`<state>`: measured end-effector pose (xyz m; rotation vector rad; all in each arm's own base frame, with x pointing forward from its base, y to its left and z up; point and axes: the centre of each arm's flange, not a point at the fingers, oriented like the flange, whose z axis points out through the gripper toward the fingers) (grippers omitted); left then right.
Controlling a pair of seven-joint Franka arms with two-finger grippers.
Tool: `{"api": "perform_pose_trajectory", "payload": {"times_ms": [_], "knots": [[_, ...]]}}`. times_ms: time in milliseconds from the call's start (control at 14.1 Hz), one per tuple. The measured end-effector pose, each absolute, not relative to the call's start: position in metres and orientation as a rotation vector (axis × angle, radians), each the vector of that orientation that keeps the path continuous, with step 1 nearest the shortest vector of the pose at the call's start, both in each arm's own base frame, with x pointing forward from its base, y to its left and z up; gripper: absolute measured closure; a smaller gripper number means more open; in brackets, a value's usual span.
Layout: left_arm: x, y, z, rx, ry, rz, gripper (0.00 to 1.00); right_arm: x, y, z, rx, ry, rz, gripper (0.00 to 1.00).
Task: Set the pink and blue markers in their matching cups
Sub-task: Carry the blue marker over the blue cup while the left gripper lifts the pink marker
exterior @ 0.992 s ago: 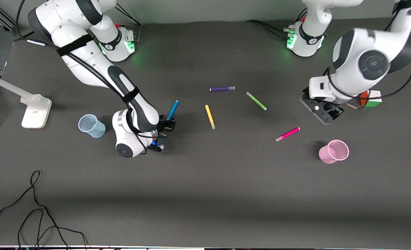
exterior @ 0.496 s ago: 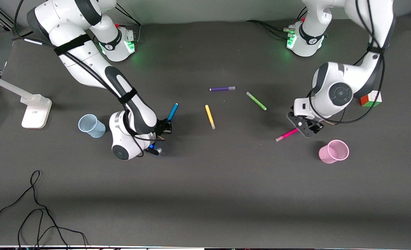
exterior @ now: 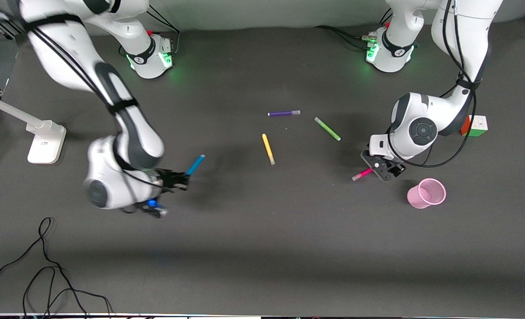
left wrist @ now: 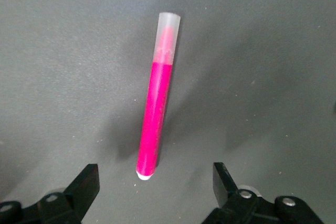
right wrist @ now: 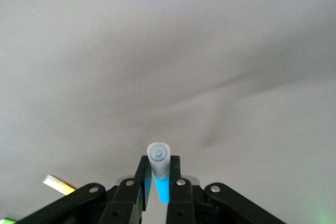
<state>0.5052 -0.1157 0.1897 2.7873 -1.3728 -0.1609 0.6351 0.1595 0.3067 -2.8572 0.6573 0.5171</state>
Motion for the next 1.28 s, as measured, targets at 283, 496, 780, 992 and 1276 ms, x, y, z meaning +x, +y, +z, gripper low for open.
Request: {"api": "perform_pose_trajectory", "payload": {"times_ms": [283, 496, 780, 992, 1276], "knots": [[0.505, -0.113, 0.174, 2.79, -1.367, -0.153, 0.22, 0.628, 0.066, 0.424, -2.924, 0.766, 0.209, 0.82], [0.507, -0.113, 0.175, 2.793, -1.365, -0.146, 0.42, 0.607, 0.011, 0.469, -3.003, 0.82, -0.011, 0.82], [0.511, -0.112, 0.178, 2.797, -1.362, -0.139, 0.82, 0.556, -0.046, 0.467, -3.022, 0.783, -0.24, 0.82], [0.513, -0.11, 0.181, 2.796, -1.354, -0.167, 0.82, 0.53, -0.068, 0.441, -3.016, 0.75, -0.319, 0.82], [0.54, -0.09, 0.256, 2.835, -1.249, -0.254, 0.82, 0.511, -0.059, 0.391, -3.048, 0.688, -0.368, 0.82]]}}
